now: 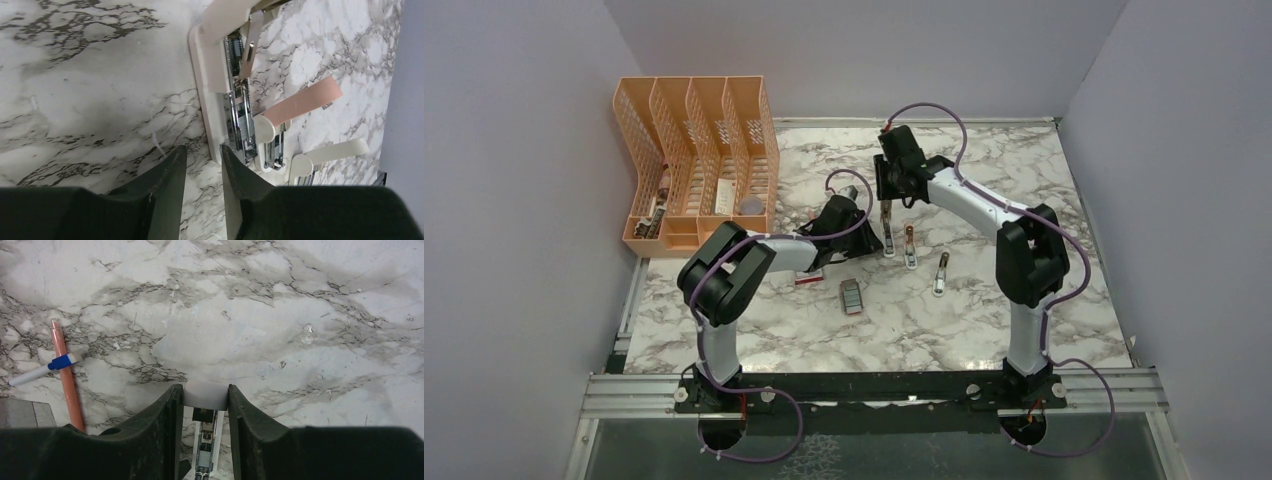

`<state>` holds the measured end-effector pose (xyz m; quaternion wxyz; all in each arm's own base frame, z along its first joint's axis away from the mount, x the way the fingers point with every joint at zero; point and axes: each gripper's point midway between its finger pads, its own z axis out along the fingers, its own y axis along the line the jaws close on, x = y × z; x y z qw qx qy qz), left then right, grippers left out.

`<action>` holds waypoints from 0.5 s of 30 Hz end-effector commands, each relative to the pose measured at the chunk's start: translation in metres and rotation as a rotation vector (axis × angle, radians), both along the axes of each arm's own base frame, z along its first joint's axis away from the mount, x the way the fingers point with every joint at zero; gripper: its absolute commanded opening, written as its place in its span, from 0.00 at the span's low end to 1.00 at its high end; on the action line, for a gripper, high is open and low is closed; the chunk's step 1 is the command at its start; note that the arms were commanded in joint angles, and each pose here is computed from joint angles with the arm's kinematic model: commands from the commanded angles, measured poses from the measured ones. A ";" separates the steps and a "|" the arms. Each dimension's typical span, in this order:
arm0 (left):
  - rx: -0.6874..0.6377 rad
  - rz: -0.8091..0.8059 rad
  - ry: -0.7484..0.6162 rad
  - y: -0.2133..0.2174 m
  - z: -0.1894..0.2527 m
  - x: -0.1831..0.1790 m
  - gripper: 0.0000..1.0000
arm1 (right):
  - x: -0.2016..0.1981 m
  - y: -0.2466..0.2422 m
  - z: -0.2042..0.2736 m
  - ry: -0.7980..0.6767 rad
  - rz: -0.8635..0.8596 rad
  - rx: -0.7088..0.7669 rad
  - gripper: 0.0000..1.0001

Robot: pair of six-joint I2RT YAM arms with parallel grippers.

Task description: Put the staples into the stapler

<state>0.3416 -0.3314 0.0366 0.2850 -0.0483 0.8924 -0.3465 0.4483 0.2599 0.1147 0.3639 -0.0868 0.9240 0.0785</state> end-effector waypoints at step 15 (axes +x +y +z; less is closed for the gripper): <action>-0.036 -0.087 0.025 -0.017 -0.019 -0.002 0.11 | -0.032 -0.002 0.005 0.020 0.011 0.059 0.28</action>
